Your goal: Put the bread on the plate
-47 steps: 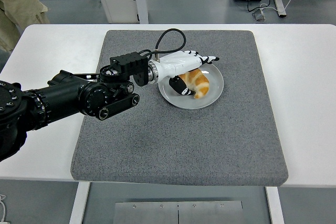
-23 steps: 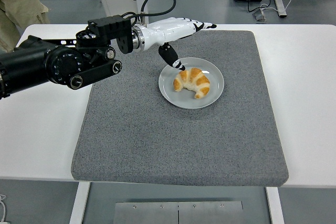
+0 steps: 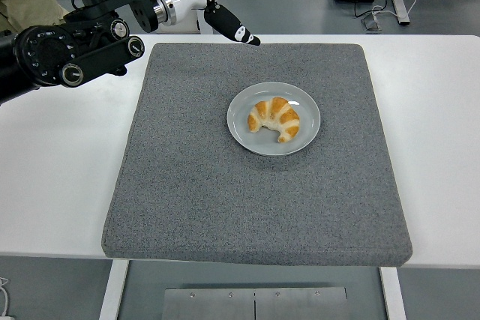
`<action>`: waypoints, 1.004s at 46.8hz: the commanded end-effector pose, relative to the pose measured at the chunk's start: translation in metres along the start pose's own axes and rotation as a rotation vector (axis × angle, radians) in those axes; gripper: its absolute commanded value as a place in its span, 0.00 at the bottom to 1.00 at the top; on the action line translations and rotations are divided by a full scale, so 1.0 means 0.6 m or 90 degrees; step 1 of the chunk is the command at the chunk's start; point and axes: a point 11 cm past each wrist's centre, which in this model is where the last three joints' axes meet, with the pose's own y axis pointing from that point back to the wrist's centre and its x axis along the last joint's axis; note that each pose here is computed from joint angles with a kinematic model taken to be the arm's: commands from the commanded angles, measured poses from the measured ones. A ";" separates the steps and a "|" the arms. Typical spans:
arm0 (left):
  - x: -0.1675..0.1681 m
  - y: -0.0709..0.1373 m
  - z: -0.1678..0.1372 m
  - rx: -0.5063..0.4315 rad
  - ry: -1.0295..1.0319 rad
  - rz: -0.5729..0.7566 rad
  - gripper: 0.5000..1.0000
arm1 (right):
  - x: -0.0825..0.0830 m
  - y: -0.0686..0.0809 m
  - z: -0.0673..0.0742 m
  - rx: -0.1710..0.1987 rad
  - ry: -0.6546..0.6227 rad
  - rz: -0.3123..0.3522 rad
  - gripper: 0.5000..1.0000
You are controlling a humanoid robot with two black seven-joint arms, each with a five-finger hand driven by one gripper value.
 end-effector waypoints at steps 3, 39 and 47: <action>0.014 0.011 -0.020 0.024 0.069 0.038 0.97 | 0.000 0.000 0.000 0.000 0.000 0.000 1.00; -0.048 0.059 -0.181 0.160 0.449 0.244 0.96 | 0.000 0.000 0.000 0.000 0.000 0.000 1.00; -0.077 0.068 -0.216 0.152 0.543 0.282 0.96 | 0.000 0.000 0.000 0.000 0.000 0.000 1.00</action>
